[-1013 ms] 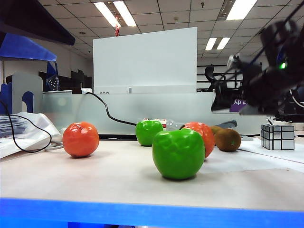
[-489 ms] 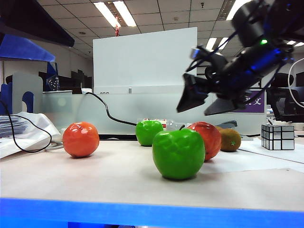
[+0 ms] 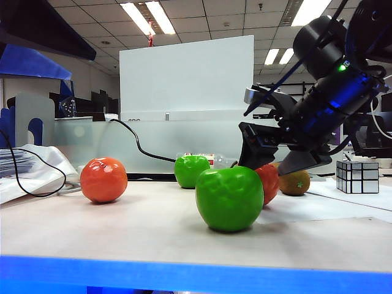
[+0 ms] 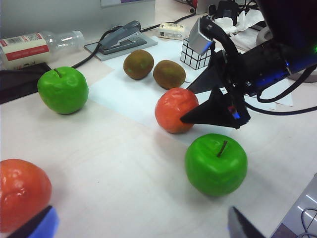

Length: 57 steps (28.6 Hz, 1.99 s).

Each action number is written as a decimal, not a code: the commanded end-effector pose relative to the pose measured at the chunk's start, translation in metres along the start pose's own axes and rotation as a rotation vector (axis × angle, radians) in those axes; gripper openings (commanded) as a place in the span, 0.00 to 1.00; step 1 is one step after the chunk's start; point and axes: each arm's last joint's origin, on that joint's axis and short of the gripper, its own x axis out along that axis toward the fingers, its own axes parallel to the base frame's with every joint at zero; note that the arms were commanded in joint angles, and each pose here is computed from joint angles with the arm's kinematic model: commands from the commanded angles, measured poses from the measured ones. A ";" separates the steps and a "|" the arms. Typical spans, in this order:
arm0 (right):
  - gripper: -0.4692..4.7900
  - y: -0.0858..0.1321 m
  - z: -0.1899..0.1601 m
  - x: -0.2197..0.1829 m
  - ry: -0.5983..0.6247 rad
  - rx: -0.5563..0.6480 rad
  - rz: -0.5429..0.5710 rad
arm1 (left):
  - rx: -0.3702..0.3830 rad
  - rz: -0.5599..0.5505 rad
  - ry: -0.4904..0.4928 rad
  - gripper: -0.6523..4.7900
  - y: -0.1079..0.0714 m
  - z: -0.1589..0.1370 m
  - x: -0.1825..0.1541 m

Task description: Put the same fruits together.

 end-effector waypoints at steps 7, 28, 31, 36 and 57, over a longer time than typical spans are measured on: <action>1.00 0.000 0.006 0.000 -0.071 -0.016 -0.005 | 0.006 0.001 -0.010 0.98 0.000 0.002 -0.001; 0.65 -0.001 -0.003 0.015 -0.052 -0.013 0.030 | 0.006 0.002 -0.010 0.98 0.000 0.002 -0.001; 0.41 -0.001 -0.003 0.015 -0.051 -0.014 0.030 | 0.006 0.002 -0.010 0.98 0.000 0.002 -0.001; 0.23 -0.001 -0.002 0.015 -0.063 -0.016 0.030 | 0.006 0.002 -0.010 0.98 0.000 0.002 -0.001; 0.08 0.047 0.063 0.043 -0.214 -0.105 0.301 | 0.009 0.180 0.045 0.98 0.005 -0.001 -0.001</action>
